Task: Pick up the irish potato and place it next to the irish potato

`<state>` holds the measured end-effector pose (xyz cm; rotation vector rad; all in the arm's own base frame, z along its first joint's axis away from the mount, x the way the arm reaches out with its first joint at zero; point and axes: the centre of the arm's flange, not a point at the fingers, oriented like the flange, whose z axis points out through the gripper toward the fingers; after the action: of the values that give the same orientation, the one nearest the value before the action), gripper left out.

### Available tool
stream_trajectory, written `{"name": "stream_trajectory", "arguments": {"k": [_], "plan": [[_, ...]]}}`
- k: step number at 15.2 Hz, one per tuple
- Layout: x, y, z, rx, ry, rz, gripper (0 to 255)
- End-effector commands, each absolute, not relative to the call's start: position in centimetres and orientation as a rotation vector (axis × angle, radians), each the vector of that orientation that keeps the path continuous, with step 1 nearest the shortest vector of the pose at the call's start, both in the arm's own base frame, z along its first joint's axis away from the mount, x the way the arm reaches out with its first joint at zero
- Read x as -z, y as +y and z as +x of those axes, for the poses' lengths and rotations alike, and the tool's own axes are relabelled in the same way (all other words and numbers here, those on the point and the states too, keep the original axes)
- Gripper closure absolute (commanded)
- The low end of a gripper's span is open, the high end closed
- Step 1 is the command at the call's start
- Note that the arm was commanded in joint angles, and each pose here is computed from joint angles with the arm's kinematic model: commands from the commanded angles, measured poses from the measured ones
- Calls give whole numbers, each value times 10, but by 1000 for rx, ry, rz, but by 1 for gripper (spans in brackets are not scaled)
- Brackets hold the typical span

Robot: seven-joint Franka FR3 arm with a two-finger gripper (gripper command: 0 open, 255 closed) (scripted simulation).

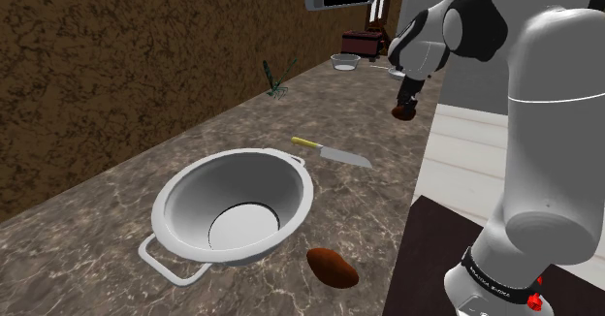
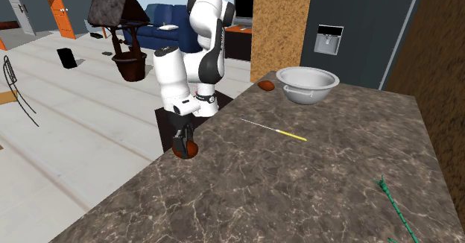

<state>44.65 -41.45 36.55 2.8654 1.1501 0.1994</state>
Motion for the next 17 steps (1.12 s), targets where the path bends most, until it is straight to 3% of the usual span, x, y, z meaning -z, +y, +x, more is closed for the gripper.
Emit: {"name": "stream_trajectory", "arguments": {"k": [1,17], "plan": [[-377,-415,446,-199,1150,2866,255],[-461,-415,446,-199,1150,2866,255]]}}
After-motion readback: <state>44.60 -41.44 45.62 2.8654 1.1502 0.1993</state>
